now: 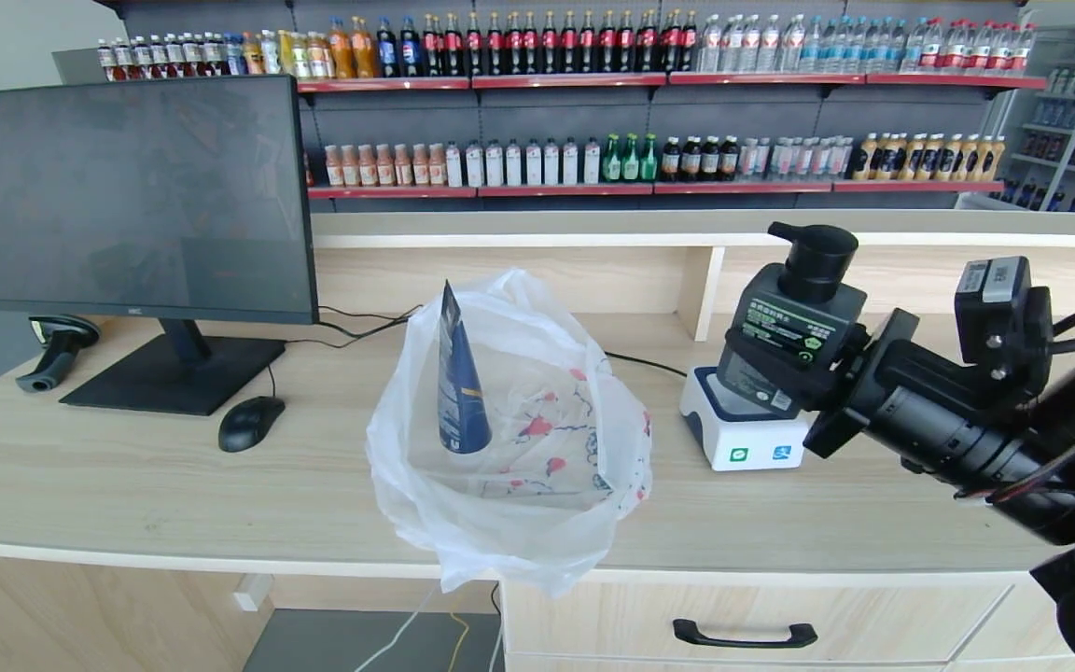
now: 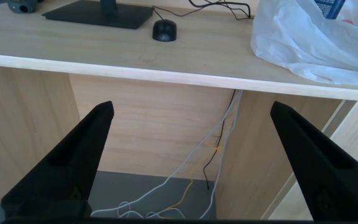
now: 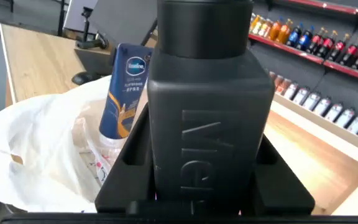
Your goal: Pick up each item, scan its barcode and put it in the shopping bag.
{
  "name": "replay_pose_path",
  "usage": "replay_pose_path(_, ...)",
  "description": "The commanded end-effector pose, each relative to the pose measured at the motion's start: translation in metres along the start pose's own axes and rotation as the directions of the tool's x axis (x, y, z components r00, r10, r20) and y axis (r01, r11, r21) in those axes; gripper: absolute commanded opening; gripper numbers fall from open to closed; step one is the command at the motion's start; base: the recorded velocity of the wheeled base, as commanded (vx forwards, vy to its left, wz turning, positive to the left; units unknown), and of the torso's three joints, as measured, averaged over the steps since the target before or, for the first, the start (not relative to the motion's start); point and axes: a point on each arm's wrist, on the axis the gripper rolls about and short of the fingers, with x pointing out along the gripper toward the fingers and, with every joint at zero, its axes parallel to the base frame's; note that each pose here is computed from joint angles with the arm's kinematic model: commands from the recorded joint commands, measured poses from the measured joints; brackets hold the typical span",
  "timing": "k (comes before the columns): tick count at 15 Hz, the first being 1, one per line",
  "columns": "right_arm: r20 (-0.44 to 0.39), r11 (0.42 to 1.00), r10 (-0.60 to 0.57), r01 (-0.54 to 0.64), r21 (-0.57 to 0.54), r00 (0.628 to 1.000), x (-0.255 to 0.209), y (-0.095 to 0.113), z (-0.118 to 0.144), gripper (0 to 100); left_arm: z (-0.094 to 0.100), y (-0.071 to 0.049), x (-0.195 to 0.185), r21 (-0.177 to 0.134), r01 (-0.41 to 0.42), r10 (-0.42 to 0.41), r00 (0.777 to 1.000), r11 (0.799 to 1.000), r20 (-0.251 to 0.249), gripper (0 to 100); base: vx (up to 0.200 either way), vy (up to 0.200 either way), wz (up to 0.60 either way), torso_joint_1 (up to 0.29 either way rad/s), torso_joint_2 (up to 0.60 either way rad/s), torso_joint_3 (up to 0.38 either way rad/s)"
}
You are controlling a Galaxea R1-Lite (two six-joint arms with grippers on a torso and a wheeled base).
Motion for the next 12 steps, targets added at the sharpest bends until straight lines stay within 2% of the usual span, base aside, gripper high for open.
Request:
replay_pose_path(1,-0.038,0.988,-0.103,0.107,0.115,0.994,-0.006,0.001,-0.004,0,0.000,0.000,0.000,0.000,0.000,0.000,1.000,1.000,0.000,100,0.000,0.000,0.00,0.000,0.00,0.000)
replay_pose_path(3,-0.102,0.962,-0.168,0.186,0.200,0.980,-0.015,0.005,-0.013,0,0.000,0.000,0.000,0.000,0.000,0.000,1.000,1.000,0.000,100,0.000,0.000,0.00,0.000,0.00,0.000)
replay_pose_path(4,-0.129,0.960,-0.171,0.195,0.200,0.977,-0.020,0.007,-0.017,0,0.000,0.000,0.000,0.000,0.000,0.000,1.000,1.000,0.000,100,0.000,0.000,0.00,0.000,0.00,0.000)
replay_pose_path(7,-0.168,0.975,-0.182,0.200,0.098,0.969,-0.026,0.011,-0.023,0,0.000,0.000,0.000,0.000,0.000,0.000,1.000,1.000,0.000,100,0.000,0.000,0.00,0.000,0.00,0.000)
replay_pose_path(12,-0.193,0.968,-0.216,0.236,0.089,0.957,-0.032,0.004,-0.028,0,0.000,0.000,0.000,0.000,-0.001,0.001,1.000,1.000,0.000,100,0.000,0.000,0.00,0.000,0.00,0.000)
